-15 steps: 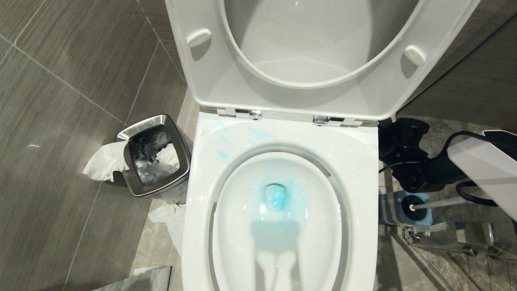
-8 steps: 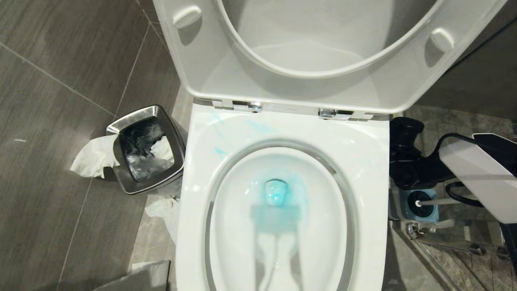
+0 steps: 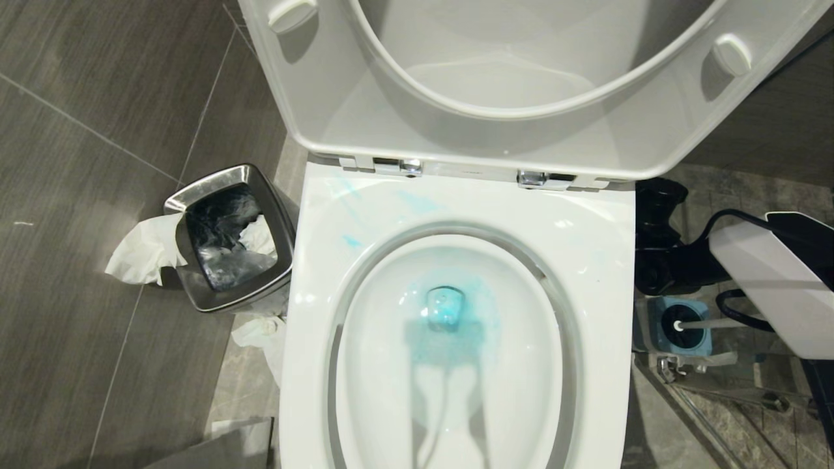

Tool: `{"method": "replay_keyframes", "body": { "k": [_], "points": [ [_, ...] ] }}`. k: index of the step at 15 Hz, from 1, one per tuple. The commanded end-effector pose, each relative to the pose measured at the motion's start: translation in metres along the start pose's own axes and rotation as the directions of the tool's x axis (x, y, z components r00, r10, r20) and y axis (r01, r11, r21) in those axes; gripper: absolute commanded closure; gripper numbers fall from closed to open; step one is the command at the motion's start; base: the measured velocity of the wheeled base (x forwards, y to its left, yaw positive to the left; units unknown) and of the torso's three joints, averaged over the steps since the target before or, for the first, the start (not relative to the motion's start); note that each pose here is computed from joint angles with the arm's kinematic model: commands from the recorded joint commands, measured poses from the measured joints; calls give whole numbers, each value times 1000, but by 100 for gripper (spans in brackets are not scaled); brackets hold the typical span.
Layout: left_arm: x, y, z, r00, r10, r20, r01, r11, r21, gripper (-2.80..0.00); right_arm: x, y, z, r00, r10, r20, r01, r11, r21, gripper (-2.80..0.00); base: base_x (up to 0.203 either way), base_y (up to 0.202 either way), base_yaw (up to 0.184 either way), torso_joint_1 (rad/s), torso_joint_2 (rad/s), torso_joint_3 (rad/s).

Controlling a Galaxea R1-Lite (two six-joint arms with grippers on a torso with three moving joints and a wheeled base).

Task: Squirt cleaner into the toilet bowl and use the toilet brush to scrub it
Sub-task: Place the cleaning agent on the floor

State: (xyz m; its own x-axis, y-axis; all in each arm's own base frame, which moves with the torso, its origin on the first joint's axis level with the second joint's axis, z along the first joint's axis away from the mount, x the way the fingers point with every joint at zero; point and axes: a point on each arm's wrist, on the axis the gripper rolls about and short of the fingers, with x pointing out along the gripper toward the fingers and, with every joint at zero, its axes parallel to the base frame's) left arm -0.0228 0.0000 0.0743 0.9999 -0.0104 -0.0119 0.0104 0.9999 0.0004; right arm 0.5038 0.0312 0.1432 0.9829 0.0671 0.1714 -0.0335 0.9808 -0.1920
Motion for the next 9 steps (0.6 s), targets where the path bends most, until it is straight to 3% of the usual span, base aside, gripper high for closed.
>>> {"method": "replay_keyframes", "body": {
  "k": [1, 9],
  "points": [
    [0, 0, 0, 1000, 0, 0, 0, 1000, 0, 0, -1, 1, -1, 999, -7, 39, 6, 1000, 3, 0, 0, 0, 0, 0, 0, 0],
    [0, 0, 0, 1000, 0, -2, 0, 1000, 0, 0, -4, 9, -21, 1000, 3, 23, -4, 999, 34, 0, 0, 0, 0, 0, 4, 0]
  ]
}}
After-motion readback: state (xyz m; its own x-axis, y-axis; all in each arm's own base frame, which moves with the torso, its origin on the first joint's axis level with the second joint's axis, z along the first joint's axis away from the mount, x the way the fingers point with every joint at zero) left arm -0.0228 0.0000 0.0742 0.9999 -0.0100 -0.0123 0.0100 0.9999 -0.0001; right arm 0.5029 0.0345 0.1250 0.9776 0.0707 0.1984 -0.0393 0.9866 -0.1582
